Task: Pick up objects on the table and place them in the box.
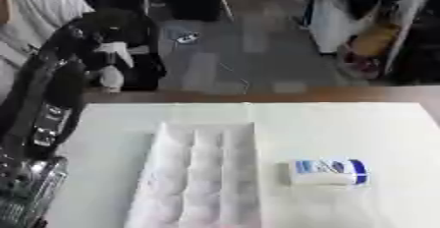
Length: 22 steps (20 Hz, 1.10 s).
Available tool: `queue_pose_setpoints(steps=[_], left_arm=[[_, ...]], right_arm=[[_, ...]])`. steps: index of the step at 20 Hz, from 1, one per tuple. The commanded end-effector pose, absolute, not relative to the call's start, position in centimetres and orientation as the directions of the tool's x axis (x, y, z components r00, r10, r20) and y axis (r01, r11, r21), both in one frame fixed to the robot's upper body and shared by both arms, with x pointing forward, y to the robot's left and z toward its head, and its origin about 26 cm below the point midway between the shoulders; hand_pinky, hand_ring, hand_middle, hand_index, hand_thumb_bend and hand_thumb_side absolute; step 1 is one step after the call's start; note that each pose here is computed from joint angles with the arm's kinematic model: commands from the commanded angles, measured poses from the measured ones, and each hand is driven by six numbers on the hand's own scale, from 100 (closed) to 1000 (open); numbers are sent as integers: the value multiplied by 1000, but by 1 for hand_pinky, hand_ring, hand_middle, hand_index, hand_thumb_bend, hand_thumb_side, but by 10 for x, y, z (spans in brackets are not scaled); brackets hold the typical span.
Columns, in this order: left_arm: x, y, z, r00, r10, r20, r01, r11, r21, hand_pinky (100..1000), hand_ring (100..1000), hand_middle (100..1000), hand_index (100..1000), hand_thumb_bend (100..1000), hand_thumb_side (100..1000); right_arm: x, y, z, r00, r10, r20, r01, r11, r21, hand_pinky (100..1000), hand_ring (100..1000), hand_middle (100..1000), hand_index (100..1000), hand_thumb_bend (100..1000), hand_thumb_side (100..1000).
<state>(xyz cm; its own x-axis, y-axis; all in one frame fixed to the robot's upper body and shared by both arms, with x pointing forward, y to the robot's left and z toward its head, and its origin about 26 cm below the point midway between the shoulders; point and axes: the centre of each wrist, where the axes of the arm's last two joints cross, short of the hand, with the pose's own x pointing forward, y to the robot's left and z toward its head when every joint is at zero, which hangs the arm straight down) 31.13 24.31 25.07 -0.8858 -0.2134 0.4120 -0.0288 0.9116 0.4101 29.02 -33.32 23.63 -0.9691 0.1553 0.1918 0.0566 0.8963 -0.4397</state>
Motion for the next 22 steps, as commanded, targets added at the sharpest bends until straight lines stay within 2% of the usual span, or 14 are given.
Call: queue_pose_setpoints(steps=[1,6,8,10,13,16,18,22], left_arm=[[308,247,258,-896,-223,385,-44,905,423,421,698,799,841,544,912],[308,247,257,-894,-225,387,-43,904,425,420,698,799,841,545,912],[307,247,256,-892,-226,390,-44,905,424,419,698,799,841,544,912],[307,249,255,-889,-231,395,-47,905,423,420,698,799,841,544,912],[307,249,254,-887,-234,399,-48,904,424,420,698,799,841,545,912],[307,249,253,-885,-236,402,-44,901,431,420,698,799,840,545,912],[307,249,252,-883,-237,404,-42,899,436,419,697,799,840,546,912],[307,250,251,-881,-240,407,-39,896,443,417,696,799,840,546,912]], right_arm=[[287,-335,247,-973,162,164,72,890,-450,688,684,762,806,204,1000],[287,-336,247,-968,178,177,84,893,-442,687,681,759,803,213,1000],[286,-339,248,-959,220,180,115,879,-462,688,683,760,808,263,1000],[285,-347,251,-925,335,178,198,826,-527,690,685,764,814,336,1000],[291,-358,252,-838,523,157,299,680,-669,701,703,782,844,403,975],[302,-374,254,-744,664,75,321,454,-831,715,738,809,885,459,930],[311,-385,255,-701,713,8,300,306,-904,718,753,822,905,491,912],[326,-404,257,-658,748,-90,239,94,-966,737,788,826,925,490,903]])
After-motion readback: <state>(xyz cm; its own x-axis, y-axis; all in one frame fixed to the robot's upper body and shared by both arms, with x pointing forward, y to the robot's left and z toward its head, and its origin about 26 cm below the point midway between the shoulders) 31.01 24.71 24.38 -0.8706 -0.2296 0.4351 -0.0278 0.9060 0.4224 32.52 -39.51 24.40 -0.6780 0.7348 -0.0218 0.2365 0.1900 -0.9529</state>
